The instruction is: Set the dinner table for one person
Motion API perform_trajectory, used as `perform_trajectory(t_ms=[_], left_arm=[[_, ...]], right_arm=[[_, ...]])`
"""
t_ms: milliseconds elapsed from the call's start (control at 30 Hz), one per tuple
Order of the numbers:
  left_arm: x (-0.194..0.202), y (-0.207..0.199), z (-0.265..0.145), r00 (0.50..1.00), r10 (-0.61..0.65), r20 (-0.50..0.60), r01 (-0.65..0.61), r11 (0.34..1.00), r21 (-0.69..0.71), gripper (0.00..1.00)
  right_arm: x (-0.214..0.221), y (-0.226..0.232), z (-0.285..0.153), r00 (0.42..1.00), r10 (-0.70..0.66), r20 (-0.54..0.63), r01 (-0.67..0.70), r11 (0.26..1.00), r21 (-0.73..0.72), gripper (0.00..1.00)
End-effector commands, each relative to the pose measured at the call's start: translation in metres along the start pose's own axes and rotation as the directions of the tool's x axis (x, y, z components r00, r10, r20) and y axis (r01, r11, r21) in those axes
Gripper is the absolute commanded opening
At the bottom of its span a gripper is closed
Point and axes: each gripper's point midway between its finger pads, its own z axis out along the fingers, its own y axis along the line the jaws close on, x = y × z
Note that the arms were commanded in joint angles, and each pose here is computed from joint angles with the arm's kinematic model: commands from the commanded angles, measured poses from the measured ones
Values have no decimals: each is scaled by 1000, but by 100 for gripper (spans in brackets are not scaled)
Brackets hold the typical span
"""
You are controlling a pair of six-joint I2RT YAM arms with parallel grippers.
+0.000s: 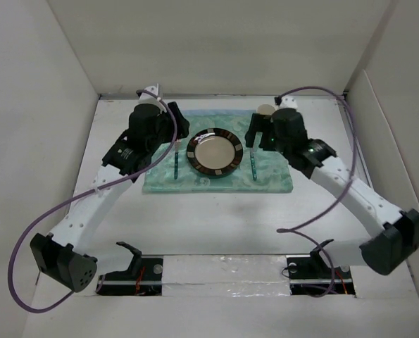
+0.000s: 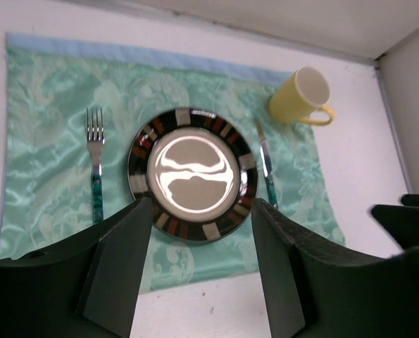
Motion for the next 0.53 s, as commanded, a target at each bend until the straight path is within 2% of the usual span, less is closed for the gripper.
perform_trajectory(t_ms=[0,67,100,167,200,267,300,333,400,500], left_arm=[[-60,-21,-26,989,8,148,-14,999,41,55],[-96,-31,-44,973,-5,232,-7,999,51,56],[-107,-32,-52,966,-10,258,-2,999,45,56],[-149,-34,-83,926,-28,376,19,999,27,58],[-162,-31,-94,908,-34,419,32,999,11,59],[-192,-20,-133,845,-57,532,81,996,-22,64],[-200,-15,-148,804,-66,590,97,995,-21,67],[-201,-13,-149,802,-66,594,103,994,-28,67],[-207,-11,-170,759,-72,648,95,995,0,69],[-183,-2,-151,802,-60,594,99,995,-33,72]], right_arm=[[-93,27,-78,976,15,216,20,987,-158,100],[-133,19,-109,946,49,321,-1,989,-146,100],[-166,15,-146,902,99,420,-35,987,-157,100],[-198,-9,-182,822,174,542,-124,984,-128,100],[-219,-24,-215,751,215,624,-155,977,-150,100],[-230,-43,-243,674,263,690,-210,964,-162,100],[-232,-61,-259,614,274,740,-240,958,-156,100],[-232,-61,-259,614,274,740,-240,958,-156,100],[-222,-62,-245,666,252,702,-220,966,-138,100],[-198,-56,-207,768,246,591,-204,969,-138,100]])
